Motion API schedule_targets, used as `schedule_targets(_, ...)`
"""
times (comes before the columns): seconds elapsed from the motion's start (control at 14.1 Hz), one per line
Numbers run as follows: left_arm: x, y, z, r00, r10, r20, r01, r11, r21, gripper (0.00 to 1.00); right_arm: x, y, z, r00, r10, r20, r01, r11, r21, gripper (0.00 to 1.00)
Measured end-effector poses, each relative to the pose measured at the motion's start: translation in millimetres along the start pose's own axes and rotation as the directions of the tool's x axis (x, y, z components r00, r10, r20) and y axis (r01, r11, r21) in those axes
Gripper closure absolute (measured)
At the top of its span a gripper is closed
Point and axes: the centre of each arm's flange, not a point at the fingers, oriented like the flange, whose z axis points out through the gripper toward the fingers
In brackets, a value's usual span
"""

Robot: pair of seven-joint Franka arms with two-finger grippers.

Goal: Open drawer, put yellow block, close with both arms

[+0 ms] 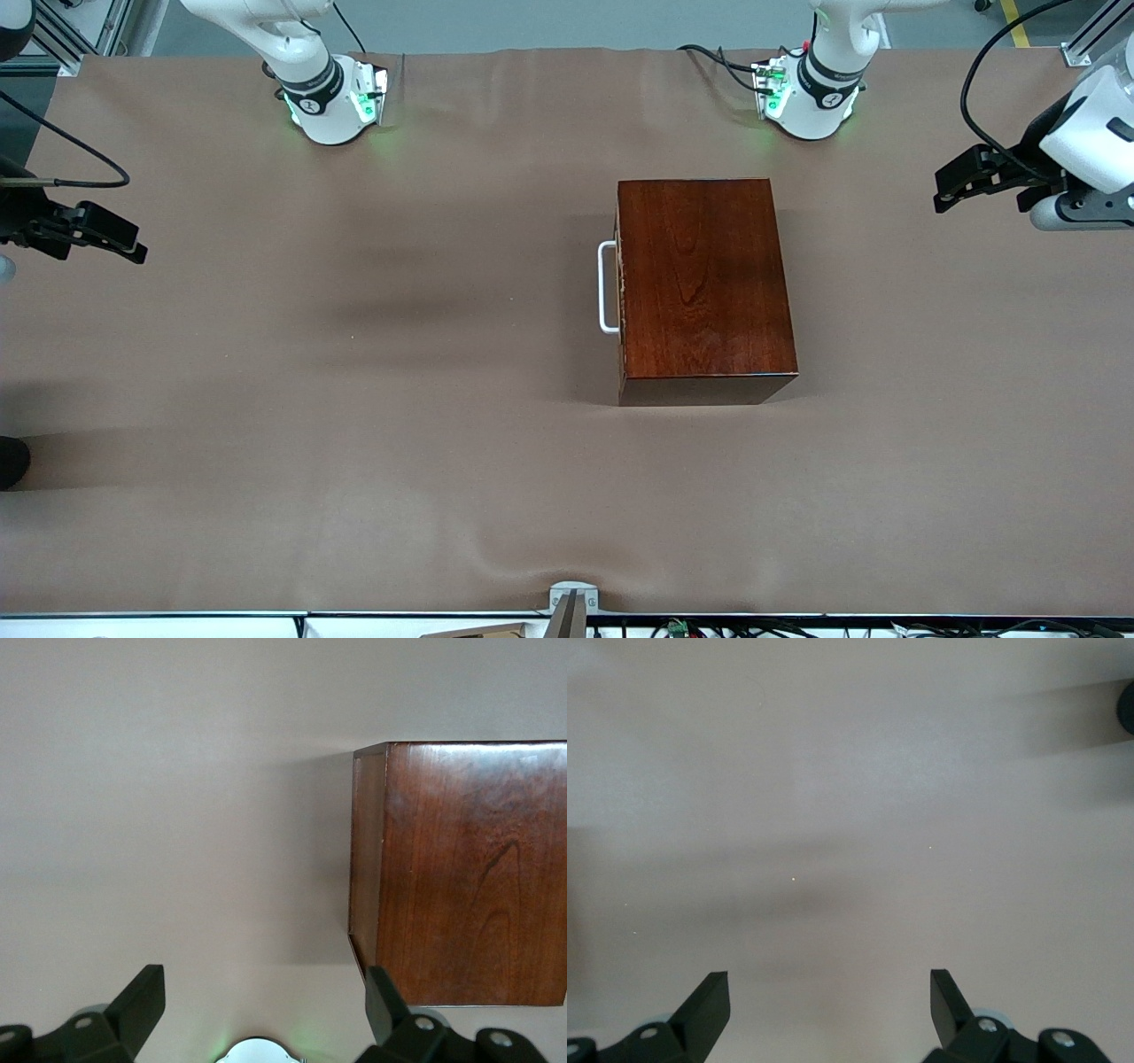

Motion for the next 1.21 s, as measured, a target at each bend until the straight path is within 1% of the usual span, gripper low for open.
schedule_targets(0.14,0,1,0,1.000,0.002,0.001,-0.002,1.000,0.000,0.00,0,0,0,1.000,0.000,0.000,0.000,1.000,0.000,0.00)
schedule_targets(0.35,2,1,11,1.000,0.001,0.023,-0.001,1.000,0.003,0.00,0,-1,0,1.000,-0.001,0.000,0.001,1.000,0.000,0.00)
schedule_targets(0.5,7,-3,18,1.000,-0.006,0.021,0.006,1.000,0.001,0.00,0,-1,0,1.000,-0.001,0.000,0.001,1.000,0.000,0.00)
schedule_targets(0.71,19,-6,40,0.998,-0.017,0.054,0.017,1.000,0.001,0.00,0,-1,0,1.000,-0.001,0.000,0.001,1.000,0.001,0.00)
schedule_targets(0.92,29,-18,49,0.999,-0.015,0.048,0.015,1.000,-0.006,0.00,0,-1,0,1.000,-0.001,0.000,0.001,1.000,0.001,0.00)
schedule_targets(1.21,26,-16,44,1.000,0.011,0.016,-0.011,1.000,-0.007,0.00,0,-2,-1,1.000,-0.003,-0.001,0.003,1.000,0.001,0.00)
